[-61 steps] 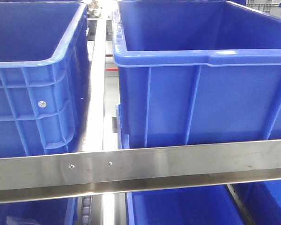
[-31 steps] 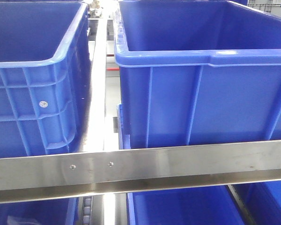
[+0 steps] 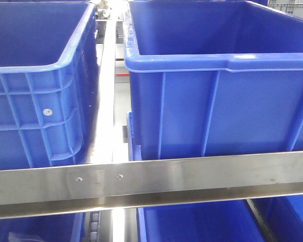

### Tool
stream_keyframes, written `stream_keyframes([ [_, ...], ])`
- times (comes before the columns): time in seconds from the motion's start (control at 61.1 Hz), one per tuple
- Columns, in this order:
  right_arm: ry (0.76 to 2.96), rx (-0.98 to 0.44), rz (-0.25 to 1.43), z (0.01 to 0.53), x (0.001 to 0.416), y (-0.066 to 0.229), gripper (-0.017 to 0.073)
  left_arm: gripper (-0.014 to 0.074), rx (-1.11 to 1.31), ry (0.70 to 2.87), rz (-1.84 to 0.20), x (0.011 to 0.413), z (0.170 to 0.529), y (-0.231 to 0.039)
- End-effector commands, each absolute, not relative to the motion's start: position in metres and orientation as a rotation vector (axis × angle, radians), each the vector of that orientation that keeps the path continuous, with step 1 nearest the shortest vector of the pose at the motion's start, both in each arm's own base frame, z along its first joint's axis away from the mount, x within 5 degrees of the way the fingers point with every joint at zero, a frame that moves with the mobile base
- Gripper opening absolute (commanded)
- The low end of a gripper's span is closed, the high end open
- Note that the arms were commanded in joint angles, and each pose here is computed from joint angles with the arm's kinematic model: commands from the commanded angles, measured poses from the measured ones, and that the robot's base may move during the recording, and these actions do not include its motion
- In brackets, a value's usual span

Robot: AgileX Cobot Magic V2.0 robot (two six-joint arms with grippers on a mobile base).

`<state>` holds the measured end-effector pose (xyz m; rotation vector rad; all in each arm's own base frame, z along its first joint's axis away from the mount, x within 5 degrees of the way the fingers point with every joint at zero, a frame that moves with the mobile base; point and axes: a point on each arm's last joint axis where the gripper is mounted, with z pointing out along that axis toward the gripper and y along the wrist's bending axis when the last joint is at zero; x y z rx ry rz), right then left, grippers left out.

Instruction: Pick red cube and place on left shelf

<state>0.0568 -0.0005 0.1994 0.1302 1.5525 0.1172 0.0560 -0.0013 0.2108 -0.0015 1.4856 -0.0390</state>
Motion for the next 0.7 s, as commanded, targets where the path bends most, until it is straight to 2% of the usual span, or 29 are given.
stream_keyframes([
  [0.0, 1.438, 0.121, 0.109, 0.2127, 0.0538, -0.0010, 0.0051, 0.0101, -0.003, 1.409, -0.038, 0.0551, 0.2111, -0.0012],
  [0.687, 1.454, 0.128, 0.114, 0.2113, 0.0539, -0.0009, 0.0051, 0.0101, -0.003, 1.409, -0.038, 0.0551, 0.2111, -0.0012],
])
